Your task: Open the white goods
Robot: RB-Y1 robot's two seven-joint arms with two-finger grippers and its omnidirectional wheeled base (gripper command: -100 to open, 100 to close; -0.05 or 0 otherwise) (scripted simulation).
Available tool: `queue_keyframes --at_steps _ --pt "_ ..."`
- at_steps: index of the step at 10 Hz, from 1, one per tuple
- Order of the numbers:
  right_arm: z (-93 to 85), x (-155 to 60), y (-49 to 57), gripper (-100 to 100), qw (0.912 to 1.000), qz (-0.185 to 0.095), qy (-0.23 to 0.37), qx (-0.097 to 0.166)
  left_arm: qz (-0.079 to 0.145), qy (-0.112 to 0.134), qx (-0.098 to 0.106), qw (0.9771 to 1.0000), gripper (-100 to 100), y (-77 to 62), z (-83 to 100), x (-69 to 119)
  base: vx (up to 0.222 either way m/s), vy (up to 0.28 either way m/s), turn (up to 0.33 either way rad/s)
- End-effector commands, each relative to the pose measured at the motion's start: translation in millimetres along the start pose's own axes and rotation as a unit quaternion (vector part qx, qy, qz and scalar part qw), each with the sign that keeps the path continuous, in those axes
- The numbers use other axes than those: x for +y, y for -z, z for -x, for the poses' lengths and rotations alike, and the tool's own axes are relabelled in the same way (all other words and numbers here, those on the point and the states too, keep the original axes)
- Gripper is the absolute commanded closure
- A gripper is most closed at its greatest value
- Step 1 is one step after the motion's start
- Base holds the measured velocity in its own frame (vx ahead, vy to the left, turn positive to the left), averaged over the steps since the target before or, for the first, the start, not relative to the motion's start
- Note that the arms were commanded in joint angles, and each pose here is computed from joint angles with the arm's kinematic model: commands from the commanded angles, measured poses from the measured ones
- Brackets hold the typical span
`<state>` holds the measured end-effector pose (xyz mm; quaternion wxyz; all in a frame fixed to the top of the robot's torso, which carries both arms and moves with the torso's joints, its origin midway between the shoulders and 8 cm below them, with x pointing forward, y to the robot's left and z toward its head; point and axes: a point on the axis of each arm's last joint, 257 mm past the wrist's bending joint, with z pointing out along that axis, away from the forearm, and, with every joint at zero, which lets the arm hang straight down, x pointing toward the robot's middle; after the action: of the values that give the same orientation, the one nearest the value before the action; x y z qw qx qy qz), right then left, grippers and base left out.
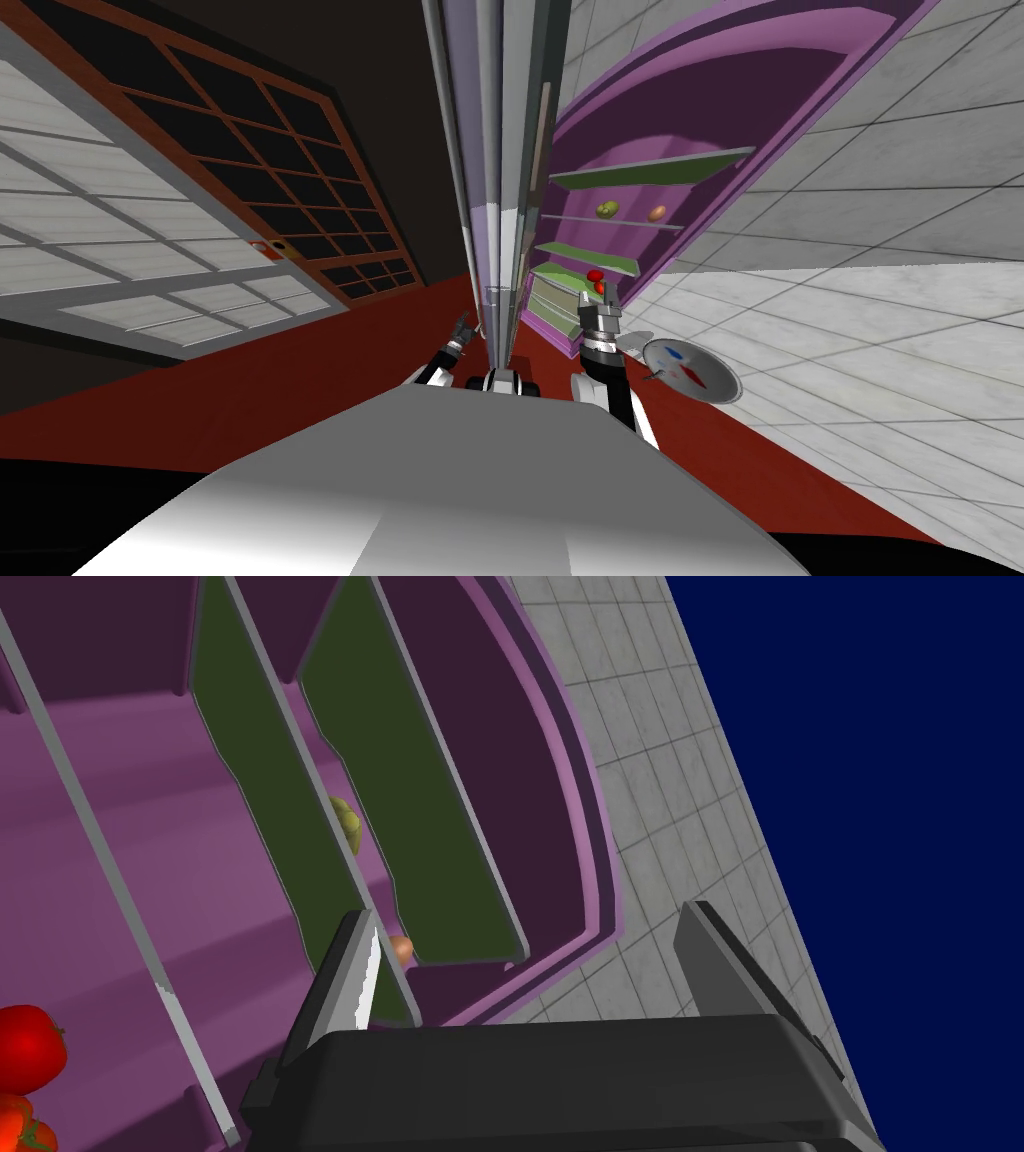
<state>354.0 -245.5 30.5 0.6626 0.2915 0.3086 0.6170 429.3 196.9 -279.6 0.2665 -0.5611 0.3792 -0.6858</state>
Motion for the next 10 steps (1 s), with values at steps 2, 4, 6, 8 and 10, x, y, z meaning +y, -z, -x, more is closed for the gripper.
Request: queue_keyframes --at_steps 2,4,6,8,10 --pt "0.0 0.0 0.0 0 1.0000 0.000 0.000 0.000 0.007 0.001 0.004 1.0000 -100 -8.5 -6.6 -17.5 -0.018 -0.030 0.039" --pt "0.0 0.0 0.0 0 1.0000 0.000 0.000 0.000 0.009 0.000 0.003 1.0000 -100 -8.7 -3.6 -17.8 -0.010 -0.013 0.021" --pt "0.0 0.0 0.0 0 1.0000 0.000 0.000 0.000 0.010 0.001 0.002 0.9999 0 -9.0 -3.3 -17.9 0.000 0.000 0.000" --pt "0.0 0.0 0.0 0 1.0000 0.000 0.000 0.000 0.010 0.001 0.002 0.9999 0 -9.0 -3.3 -17.9 0.000 0.000 0.000" --pt "0.0 0.0 0.0 0 1.0000 0.000 0.000 0.000 0.010 0.001 0.002 0.9999 0 -9.0 -3.3 -17.9 0.000 0.000 0.000"
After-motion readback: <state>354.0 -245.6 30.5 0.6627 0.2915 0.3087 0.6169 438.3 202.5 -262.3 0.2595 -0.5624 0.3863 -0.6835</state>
